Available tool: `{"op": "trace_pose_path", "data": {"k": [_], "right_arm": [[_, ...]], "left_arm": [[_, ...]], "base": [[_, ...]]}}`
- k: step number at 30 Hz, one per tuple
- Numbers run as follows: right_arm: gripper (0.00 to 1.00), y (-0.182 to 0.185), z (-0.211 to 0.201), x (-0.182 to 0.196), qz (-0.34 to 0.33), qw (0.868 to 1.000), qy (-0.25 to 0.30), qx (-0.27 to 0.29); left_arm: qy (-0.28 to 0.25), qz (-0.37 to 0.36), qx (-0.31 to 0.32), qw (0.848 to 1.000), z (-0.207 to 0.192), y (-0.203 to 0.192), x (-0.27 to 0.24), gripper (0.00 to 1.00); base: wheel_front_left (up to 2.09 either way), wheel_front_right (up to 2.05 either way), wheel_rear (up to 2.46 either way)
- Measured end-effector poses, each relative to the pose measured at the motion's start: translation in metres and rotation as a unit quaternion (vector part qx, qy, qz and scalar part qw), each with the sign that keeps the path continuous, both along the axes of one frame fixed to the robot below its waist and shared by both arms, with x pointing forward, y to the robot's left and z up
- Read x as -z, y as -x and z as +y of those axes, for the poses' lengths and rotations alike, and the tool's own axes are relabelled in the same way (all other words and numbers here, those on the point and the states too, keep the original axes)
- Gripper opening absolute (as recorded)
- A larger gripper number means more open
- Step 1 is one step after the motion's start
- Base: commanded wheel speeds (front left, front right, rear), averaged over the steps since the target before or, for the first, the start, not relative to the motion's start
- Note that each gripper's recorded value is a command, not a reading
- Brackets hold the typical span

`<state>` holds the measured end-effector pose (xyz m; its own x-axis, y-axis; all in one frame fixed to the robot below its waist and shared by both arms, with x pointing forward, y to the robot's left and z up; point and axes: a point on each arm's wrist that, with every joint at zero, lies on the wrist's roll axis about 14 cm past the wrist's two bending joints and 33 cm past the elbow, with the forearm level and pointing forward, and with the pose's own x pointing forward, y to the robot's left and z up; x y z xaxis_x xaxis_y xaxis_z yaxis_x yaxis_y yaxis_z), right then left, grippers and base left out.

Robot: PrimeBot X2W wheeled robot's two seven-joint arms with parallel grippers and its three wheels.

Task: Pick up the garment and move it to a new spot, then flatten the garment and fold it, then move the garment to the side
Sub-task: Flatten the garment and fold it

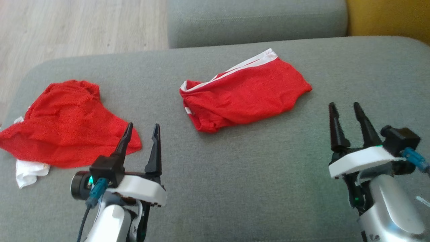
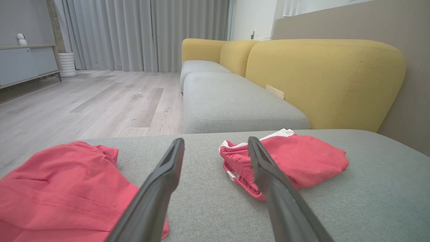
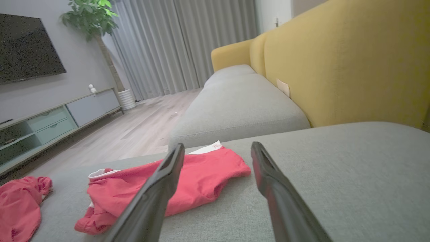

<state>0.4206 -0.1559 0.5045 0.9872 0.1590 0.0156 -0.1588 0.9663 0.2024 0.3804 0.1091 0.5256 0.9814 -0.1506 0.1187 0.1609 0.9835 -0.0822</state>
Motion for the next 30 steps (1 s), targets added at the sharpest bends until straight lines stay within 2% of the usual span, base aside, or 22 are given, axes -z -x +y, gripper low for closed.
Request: {"op": "trace_pose_path", "data": {"k": [6, 10, 15, 24, 30], "right_arm": [[1.0, -0.013, -0.003, 0.024, 0.06, 0.997, -0.053, 0.022], [1.0, -0.027, -0.002, 0.048, 0.119, 0.986, -0.11, 0.035], [1.0, -0.059, 0.005, 0.067, 0.182, 0.963, -0.194, 0.045], [1.0, -0.097, 0.045, 0.117, 0.303, 0.911, -0.277, 0.04], [1.0, -0.125, 0.054, 0.124, 0.328, 0.904, -0.27, 0.035]], "left_arm": [[0.002, 0.009, -0.003, 1.0, 0.004, -0.005, 0.007, 1.0], [0.0, 0.025, -0.007, 1.0, 0.009, -0.006, 0.018, 1.0], [-0.003, 0.033, -0.021, 0.999, 0.019, -0.01, 0.024, 1.0], [-0.008, 0.061, -0.055, 0.997, 0.044, -0.009, 0.041, 1.0], [-0.006, 0.07, -0.068, 0.995, 0.053, -0.01, 0.046, 1.0]], "base": [[0.0, 0.0, 0.0], [0.0, 0.0, 0.0], [0.0, 0.0, 0.0], [0.0, 0.0, 0.0], [0.0, 0.0, 0.0]]}}
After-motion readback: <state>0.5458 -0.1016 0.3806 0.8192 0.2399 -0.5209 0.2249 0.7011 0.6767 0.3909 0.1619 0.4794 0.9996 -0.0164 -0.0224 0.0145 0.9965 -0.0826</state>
